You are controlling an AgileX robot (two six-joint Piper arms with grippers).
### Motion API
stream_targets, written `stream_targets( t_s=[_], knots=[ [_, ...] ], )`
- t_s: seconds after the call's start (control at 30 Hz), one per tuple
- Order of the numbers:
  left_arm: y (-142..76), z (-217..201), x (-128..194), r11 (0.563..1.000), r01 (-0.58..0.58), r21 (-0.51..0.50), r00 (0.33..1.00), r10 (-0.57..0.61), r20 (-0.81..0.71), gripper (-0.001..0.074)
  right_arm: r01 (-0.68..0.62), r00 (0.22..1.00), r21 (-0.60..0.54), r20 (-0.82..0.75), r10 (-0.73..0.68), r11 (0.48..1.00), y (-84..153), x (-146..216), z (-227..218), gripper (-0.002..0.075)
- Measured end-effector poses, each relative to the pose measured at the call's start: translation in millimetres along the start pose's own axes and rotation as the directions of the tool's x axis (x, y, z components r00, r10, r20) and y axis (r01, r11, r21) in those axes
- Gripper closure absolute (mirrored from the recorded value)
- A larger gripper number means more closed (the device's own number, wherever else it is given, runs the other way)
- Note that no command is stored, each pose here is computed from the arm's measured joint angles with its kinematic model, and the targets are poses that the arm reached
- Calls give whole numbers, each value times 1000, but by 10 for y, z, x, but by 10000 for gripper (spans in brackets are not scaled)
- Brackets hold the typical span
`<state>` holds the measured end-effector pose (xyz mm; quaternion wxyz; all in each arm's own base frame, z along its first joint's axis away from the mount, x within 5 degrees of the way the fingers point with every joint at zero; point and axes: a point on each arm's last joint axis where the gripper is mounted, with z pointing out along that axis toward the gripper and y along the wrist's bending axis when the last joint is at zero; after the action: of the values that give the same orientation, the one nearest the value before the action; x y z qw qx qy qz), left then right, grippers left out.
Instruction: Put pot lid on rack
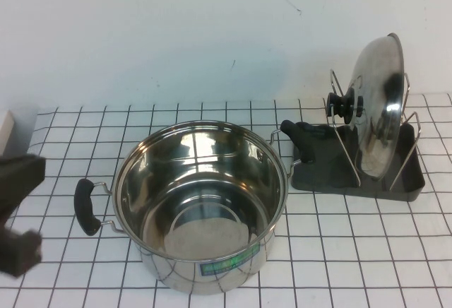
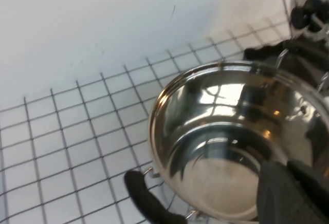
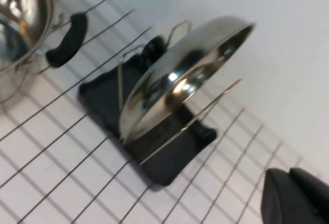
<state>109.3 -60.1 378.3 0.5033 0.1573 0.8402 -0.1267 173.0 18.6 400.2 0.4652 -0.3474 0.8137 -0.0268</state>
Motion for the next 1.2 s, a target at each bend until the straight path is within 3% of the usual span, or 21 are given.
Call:
stream_targets(
  t_s=[0.13,0.33,0.6,0.93,1.2],
  knots=[
    [21,-114,233,998,17,62,991,-25,131,736,-2,995,137,97,-11,991,191,181,-197,721],
    [52,-62,679,992,-95,84,957,68,281,736,-23,987,252,159,-17,967,540,664,-223,721],
    [27,64,1078,973,-200,113,890,132,437,736,-112,983,203,163,79,973,894,1172,-3,722],
    [10,71,1104,969,-215,125,869,132,477,736,-228,951,156,248,186,961,929,1142,-4,723],
    [12,76,1111,968,-217,123,871,135,473,736,-244,945,146,259,201,959,933,1134,-5,724]
  ],
)
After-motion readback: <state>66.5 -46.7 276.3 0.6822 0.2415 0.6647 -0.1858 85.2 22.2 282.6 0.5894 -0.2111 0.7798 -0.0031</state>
